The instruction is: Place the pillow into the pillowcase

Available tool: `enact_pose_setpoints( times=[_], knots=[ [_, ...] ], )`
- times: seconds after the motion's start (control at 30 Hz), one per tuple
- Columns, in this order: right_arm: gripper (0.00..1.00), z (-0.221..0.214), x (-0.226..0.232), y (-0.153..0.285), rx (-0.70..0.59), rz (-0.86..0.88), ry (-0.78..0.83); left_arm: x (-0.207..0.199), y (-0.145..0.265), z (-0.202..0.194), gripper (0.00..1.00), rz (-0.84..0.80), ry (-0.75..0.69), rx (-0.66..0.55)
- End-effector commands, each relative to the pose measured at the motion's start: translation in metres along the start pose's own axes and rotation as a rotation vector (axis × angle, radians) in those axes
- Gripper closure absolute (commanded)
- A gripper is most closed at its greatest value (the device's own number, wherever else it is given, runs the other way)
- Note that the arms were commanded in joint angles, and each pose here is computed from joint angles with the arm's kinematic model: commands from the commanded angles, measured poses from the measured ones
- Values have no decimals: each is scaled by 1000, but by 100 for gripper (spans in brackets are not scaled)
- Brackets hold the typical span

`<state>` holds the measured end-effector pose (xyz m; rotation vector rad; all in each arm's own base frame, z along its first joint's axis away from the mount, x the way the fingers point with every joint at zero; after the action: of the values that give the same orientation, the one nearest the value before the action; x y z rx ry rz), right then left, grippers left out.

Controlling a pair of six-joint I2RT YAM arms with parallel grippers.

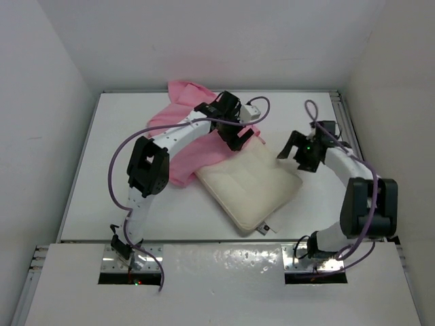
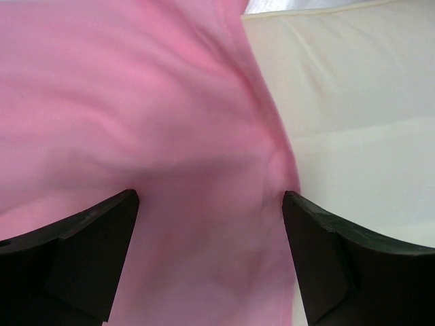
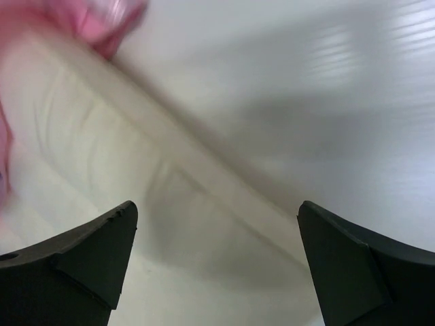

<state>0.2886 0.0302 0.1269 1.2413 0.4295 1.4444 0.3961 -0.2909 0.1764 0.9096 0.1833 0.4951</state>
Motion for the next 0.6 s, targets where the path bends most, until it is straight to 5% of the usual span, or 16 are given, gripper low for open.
enact_pose_setpoints(
  times=[0.0, 0.23, 0.37, 0.5, 0.57],
  knots=[
    [1, 29, -20, 43, -255, -186, -216, -9, 24, 24, 14, -81, -9, -67],
    [1, -21, -23, 65, -234, -189, -466, -24, 36, 15, 10, -201, -35, 1],
    [1, -61, -21, 62, -178, -133, -566, -21, 25, 1, 11, -132, -35, 64],
    [1, -87, -14, 58, -162, -141, -522, -10, 5, -21, 26, 13, -23, 143],
    [1, -94, -6, 56, -131, -113, -498, -9, -2, -33, 46, 53, -8, 193]
  ],
)
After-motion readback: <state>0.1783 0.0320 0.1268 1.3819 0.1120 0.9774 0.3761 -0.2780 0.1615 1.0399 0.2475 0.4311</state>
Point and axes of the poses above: each gripper's point midway between its finger pads, its own y axis back along the fingers, its own x axis along the line the jaws close on, z = x × y, the point moved 9 cm from there along y, back along the fingers, and after that the axes turned 1 degree about y, right-handed, at the moved point
